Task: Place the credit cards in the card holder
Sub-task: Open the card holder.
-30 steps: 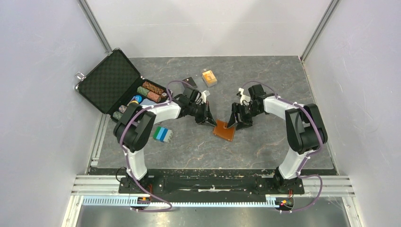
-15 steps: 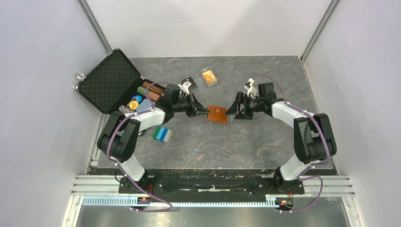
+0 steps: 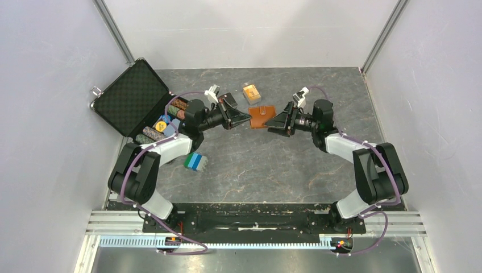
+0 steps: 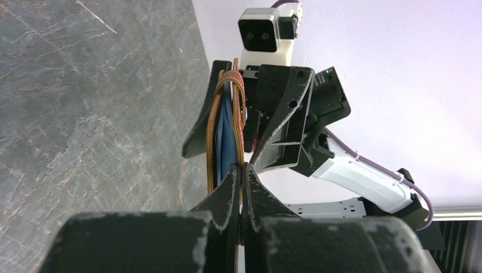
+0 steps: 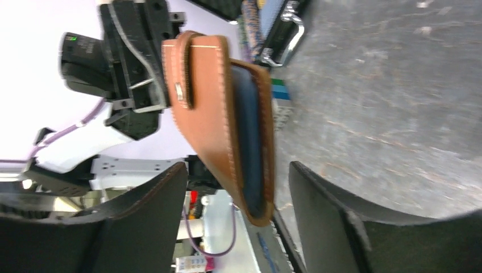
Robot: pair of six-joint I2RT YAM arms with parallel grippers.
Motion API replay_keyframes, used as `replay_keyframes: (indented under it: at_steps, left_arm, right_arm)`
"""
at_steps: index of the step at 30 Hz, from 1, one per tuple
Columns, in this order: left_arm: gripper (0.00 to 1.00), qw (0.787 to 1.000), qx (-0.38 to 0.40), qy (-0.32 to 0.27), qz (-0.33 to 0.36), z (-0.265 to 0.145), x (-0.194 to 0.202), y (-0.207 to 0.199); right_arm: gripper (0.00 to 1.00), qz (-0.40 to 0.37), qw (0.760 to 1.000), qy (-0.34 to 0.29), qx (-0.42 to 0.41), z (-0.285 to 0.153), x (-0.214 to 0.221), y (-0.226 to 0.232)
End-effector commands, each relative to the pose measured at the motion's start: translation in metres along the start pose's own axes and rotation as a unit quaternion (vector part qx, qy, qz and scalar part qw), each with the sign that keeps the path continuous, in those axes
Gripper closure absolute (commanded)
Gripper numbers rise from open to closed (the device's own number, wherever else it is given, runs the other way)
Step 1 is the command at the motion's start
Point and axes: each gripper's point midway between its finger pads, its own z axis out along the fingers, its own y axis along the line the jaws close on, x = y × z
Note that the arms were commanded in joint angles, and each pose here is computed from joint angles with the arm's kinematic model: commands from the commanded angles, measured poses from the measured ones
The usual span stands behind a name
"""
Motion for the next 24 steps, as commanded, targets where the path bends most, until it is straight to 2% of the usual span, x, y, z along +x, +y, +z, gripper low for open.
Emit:
replay_keyframes:
  at_steps: [1, 7, 8, 11, 14, 16, 18, 20, 24]
  left_arm:
    - [0.98, 0.998, 0.055, -0.003, 0.011, -0.005, -0.003, -0.033]
    - [0.97, 0.999, 0.052, -0.003, 0.009, -0.009, 0.001, -0.029]
    - [0.89, 0.999, 0.049, -0.002, 0.009, -0.009, 0.002, -0.028]
    - [0.65, 1.0, 0.025, 0.002, 0.016, -0.011, 0.005, -0.021]
    - [0.54, 0.997, -0.064, 0.012, 0.037, -0.017, 0.007, 0.002]
    - [0.42, 0.988, -0.135, 0.011, 0.074, -0.028, 0.004, 0.015]
    - [0.32, 0.969, -0.216, 0.022, 0.117, -0.043, 0.004, 0.026]
    - [0.31, 0.95, -0.265, 0.052, 0.154, -0.05, 0.01, 0.031]
    - [0.31, 0.91, -0.327, 0.118, 0.228, -0.046, 0.025, 0.03]
  right_arm:
    - [0.42, -0.025, 0.993, -0.017, -0.11, 0.001, -0.011, 0.063]
    - [0.9, -0.026, 0.993, -0.016, -0.111, 0.004, -0.011, 0.067]
    - [0.99, -0.026, 0.994, -0.015, -0.11, 0.005, -0.011, 0.066]
    - [1.0, -0.025, 0.995, -0.011, -0.1, 0.006, -0.008, 0.059]
    - [1.0, -0.024, 0.998, 0.007, -0.052, 0.01, -0.005, 0.038]
    - [1.0, -0.049, 0.998, 0.024, 0.009, 0.011, -0.002, 0.016]
    - [1.0, -0.062, 0.994, 0.048, 0.081, 0.009, 0.003, -0.007]
    - [1.0, -0.067, 0.987, 0.076, 0.123, 0.007, 0.014, -0.022]
    - [1.0, -0.058, 0.979, 0.116, 0.157, 0.006, 0.04, -0.036]
